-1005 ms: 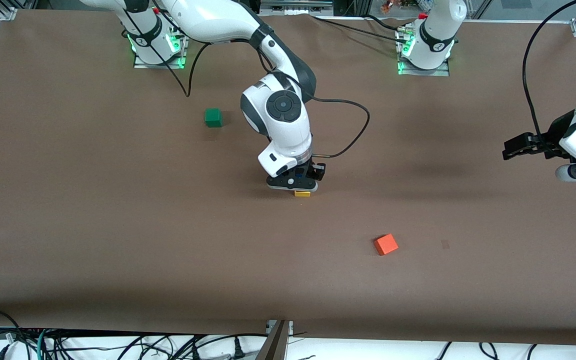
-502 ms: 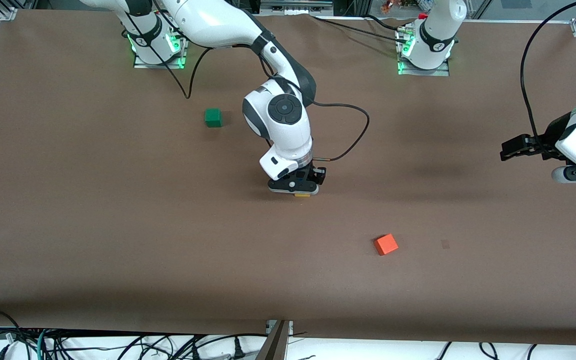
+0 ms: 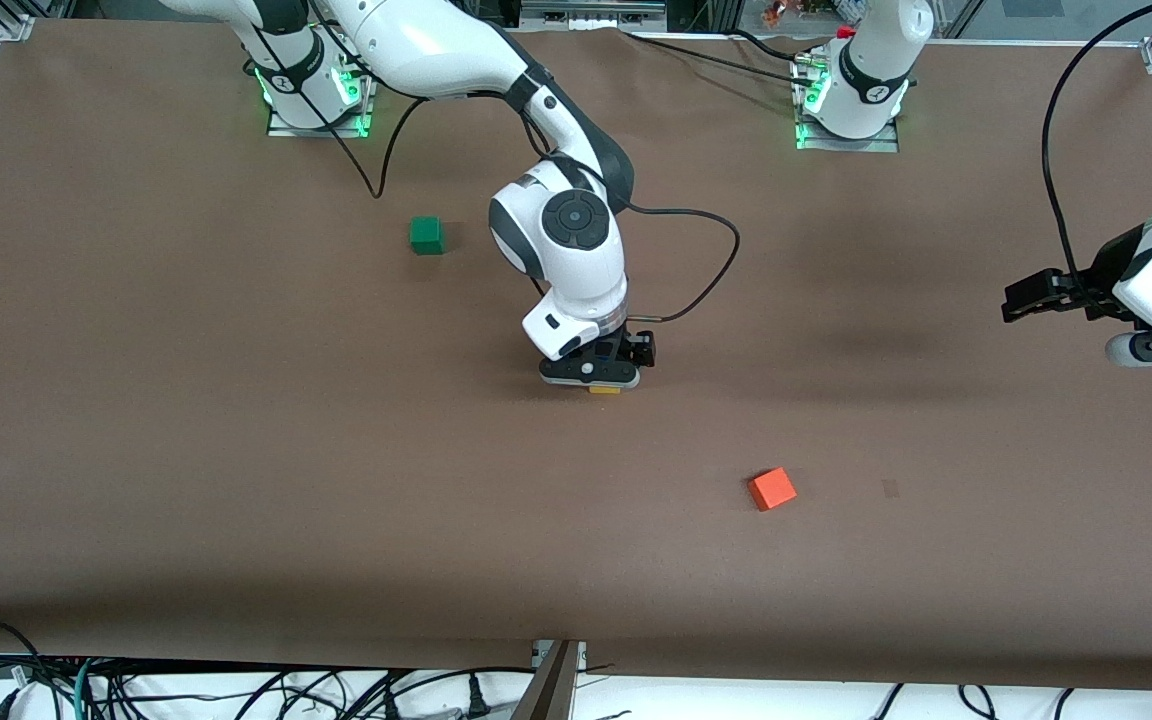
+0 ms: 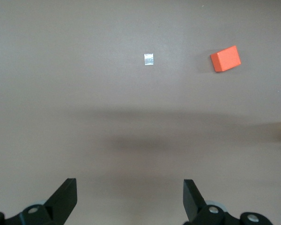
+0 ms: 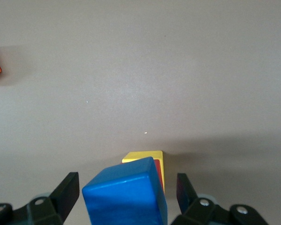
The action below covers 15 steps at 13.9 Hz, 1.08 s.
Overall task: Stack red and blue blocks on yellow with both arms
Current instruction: 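Hold the blue block down on the red block with the right gripper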
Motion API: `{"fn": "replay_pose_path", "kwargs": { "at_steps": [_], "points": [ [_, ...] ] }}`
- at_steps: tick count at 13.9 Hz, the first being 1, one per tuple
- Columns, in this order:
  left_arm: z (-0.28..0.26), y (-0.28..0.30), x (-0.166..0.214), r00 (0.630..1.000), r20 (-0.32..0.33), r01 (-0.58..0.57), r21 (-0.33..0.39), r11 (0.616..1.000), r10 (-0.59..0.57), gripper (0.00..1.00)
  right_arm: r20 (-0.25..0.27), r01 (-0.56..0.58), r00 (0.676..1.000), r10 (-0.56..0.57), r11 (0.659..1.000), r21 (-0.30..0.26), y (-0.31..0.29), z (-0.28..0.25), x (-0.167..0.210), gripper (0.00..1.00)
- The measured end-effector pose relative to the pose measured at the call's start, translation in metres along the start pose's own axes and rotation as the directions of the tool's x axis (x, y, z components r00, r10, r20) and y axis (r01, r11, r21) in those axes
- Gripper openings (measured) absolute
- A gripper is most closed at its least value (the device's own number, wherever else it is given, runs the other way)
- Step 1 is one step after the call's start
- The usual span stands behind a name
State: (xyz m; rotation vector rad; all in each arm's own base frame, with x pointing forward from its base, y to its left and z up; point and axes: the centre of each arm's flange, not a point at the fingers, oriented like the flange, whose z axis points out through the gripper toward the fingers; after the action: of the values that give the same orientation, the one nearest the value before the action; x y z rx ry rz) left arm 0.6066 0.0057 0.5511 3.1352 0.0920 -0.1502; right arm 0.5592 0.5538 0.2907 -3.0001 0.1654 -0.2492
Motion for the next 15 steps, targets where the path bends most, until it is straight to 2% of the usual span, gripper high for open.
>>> {"fn": "replay_pose_path", "kwargs": {
  "at_steps": [1, 2, 7, 15],
  "points": [
    [0.000, 0.000, 0.000, 1.000, 0.000, 0.000, 0.000, 1.000, 0.000, 1.00, -0.002, 0.000, 1.000, 0.000, 1.000, 0.001, 0.000, -0.001, 0.001, 0.99],
    [0.000, 0.000, 0.000, 1.000, -0.001, 0.000, 0.000, 1.000, 0.000, 1.00, -0.003, 0.000, 1.000, 0.000, 1.000, 0.002, -0.001, -0.003, 0.001, 1.00],
    [0.000, 0.001, 0.000, 1.000, -0.001, -0.001, 0.000, 1.000, 0.001, 1.00, 0.011, -0.009, 1.000, 0.009, 0.999, -0.031, 0.005, -0.014, 0.009, 0.99],
    [0.000, 0.003, 0.000, 1.000, -0.001, -0.005, 0.000, 1.000, 0.005, 1.00, 0.019, -0.015, 1.000, 0.015, 0.999, -0.033, 0.007, -0.033, 0.013, 0.99]
  ]
}}
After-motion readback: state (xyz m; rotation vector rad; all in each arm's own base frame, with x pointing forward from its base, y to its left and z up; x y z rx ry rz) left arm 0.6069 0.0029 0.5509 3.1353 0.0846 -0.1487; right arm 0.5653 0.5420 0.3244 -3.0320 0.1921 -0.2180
